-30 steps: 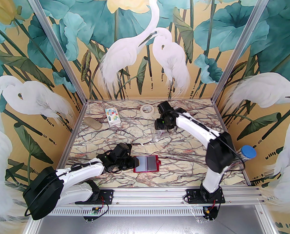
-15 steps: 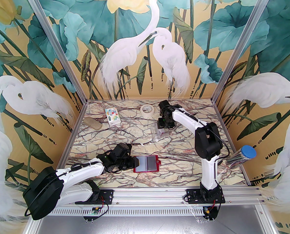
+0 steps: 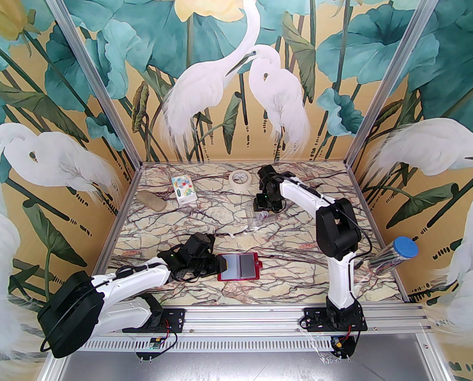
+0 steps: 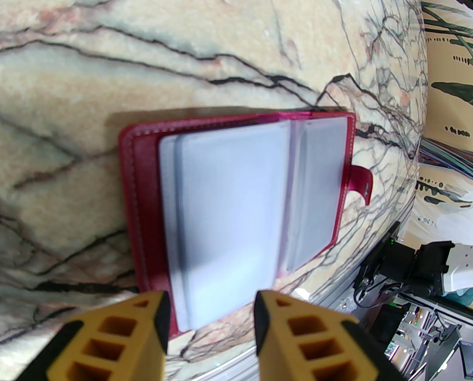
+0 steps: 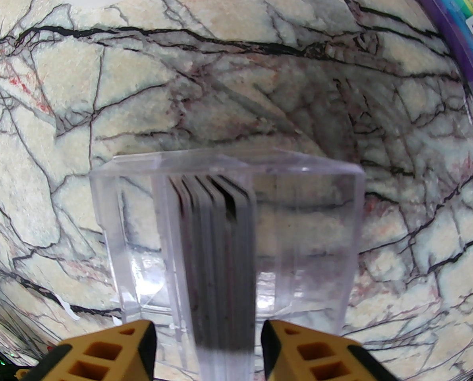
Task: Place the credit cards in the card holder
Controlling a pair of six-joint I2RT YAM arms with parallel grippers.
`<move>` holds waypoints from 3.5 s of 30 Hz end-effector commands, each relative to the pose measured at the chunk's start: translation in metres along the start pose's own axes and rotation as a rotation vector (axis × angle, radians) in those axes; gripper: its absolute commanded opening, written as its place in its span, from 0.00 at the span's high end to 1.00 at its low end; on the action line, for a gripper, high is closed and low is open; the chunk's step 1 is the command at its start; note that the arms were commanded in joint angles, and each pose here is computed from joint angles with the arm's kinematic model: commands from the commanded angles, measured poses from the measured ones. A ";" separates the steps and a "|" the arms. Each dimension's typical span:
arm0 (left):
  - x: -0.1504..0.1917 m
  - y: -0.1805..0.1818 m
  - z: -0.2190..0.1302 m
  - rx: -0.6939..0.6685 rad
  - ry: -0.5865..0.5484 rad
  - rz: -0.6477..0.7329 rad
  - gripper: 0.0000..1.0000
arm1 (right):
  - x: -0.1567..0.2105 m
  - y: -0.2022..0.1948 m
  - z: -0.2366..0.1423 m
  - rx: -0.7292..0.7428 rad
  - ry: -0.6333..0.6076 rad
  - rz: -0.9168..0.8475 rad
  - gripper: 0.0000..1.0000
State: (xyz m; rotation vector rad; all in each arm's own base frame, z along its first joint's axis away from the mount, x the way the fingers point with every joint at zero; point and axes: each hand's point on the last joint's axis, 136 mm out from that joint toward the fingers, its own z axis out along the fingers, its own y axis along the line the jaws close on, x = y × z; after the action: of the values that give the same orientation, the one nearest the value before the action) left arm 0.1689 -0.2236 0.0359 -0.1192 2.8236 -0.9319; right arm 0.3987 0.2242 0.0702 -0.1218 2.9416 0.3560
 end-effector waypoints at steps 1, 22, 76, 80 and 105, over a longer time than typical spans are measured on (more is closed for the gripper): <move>-0.006 -0.003 0.001 0.001 -0.007 0.007 0.60 | 0.009 0.008 0.014 -0.046 0.040 0.044 0.51; -0.007 -0.005 0.003 0.005 -0.004 0.007 0.60 | 0.007 0.014 0.000 -0.003 0.002 0.066 0.53; -0.005 -0.004 0.008 0.000 0.016 0.008 0.60 | -0.009 0.000 0.005 0.190 0.006 -0.064 0.56; -0.005 -0.005 0.008 0.001 0.017 0.009 0.60 | -0.009 0.002 0.008 0.184 0.010 -0.067 0.56; -0.005 -0.003 0.009 -0.001 0.019 0.006 0.60 | -0.008 -0.007 0.007 0.267 0.019 -0.091 0.59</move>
State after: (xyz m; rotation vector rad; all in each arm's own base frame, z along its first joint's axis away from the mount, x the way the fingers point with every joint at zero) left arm 0.1708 -0.2264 0.0266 -0.1218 2.8544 -0.9119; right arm 0.4078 0.2268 0.0650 -0.2044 2.9509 0.0255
